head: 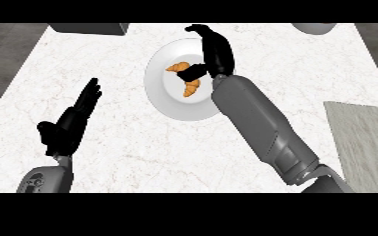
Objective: Pick the croissant from the placemat and place it in the plate
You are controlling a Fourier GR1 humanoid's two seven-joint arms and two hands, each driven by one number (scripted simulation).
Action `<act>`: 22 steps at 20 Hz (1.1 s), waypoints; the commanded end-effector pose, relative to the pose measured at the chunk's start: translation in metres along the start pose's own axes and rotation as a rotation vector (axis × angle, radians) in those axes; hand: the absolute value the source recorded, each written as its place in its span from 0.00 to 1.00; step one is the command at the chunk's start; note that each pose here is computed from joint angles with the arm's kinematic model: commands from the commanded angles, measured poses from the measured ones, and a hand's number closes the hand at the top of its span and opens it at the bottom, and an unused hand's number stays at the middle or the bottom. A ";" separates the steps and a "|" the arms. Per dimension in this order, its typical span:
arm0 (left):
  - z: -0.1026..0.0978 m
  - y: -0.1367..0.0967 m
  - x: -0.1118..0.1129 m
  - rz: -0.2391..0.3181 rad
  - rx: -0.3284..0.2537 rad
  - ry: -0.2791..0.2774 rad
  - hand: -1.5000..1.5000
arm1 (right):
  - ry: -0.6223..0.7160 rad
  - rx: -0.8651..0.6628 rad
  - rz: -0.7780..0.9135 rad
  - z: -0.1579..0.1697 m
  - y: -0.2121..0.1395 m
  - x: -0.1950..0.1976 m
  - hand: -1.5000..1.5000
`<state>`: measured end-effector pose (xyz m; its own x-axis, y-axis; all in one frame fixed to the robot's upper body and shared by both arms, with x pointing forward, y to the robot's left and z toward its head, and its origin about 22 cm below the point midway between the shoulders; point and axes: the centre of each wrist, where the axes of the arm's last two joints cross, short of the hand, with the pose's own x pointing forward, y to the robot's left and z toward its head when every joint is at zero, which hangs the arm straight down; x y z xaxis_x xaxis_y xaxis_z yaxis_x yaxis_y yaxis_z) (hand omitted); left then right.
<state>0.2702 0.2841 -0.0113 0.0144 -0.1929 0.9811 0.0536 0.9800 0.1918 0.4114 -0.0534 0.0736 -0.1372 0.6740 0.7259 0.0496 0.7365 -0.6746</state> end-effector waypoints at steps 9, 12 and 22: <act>0.007 0.023 -0.009 -0.002 0.048 0.012 0.50 | 0.034 -0.175 -0.513 0.004 -0.027 -0.059 0.00; 0.029 0.013 -0.010 0.003 0.045 0.034 0.50 | 0.023 -0.168 -0.540 0.009 -0.052 -0.098 0.00; 0.004 0.017 -0.008 0.005 0.064 0.014 0.50 | -0.080 -0.076 -0.538 0.018 -0.124 -0.186 0.00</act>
<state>0.2590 0.2984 -0.0218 0.0385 -0.1848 0.9820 0.0053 0.9828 0.1847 0.4130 -0.2387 0.0214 -0.2201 0.2113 0.9523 0.0553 0.9774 -0.2041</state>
